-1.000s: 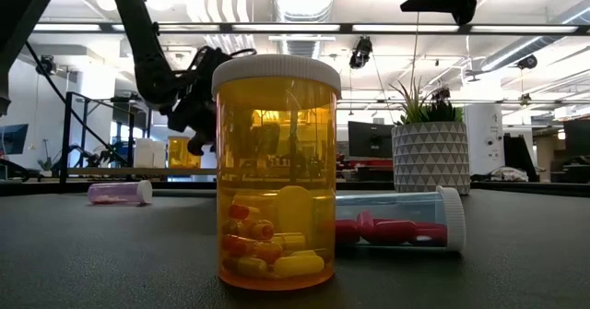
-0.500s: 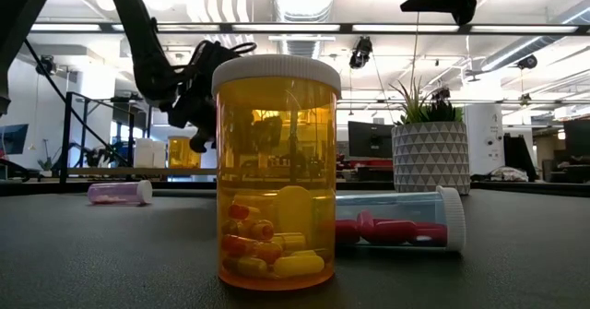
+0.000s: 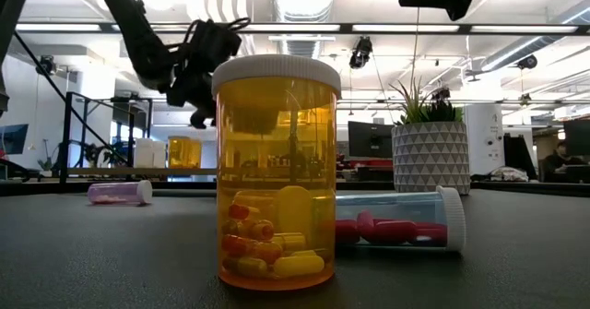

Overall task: Pick and place medicine bottles onto shelf by color
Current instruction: Put the top pink pill bottle on the shelf aligned with the other pink pill bottle

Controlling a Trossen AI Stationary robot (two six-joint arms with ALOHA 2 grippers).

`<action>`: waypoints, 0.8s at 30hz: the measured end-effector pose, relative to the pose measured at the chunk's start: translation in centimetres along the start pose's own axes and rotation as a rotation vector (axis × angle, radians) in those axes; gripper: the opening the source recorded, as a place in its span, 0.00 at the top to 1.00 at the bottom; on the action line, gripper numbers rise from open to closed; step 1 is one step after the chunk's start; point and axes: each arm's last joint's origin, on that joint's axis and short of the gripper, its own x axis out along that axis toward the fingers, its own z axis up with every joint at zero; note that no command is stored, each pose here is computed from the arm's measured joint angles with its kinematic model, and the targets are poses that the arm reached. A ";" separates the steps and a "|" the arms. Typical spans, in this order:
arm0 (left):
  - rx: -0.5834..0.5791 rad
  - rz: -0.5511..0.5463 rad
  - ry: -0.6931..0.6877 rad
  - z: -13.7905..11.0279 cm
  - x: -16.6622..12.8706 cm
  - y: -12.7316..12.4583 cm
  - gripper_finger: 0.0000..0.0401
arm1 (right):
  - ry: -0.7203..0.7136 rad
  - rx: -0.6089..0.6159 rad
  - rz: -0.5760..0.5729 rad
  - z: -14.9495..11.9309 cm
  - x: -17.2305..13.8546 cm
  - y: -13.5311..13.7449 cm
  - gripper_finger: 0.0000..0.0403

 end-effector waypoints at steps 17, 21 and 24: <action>0.104 -0.141 -0.182 7.6 -4.1 -0.9 0.55 | 0.000 0.008 0.000 0.0 0.0 0.0 0.46; 0.160 -0.201 -0.149 9.0 -5.2 -2.6 0.55 | -0.001 0.008 0.000 0.0 0.0 0.0 0.46; 0.179 -0.245 -0.140 10.3 -6.2 -3.9 0.55 | -0.001 0.008 0.000 0.0 0.0 0.0 0.46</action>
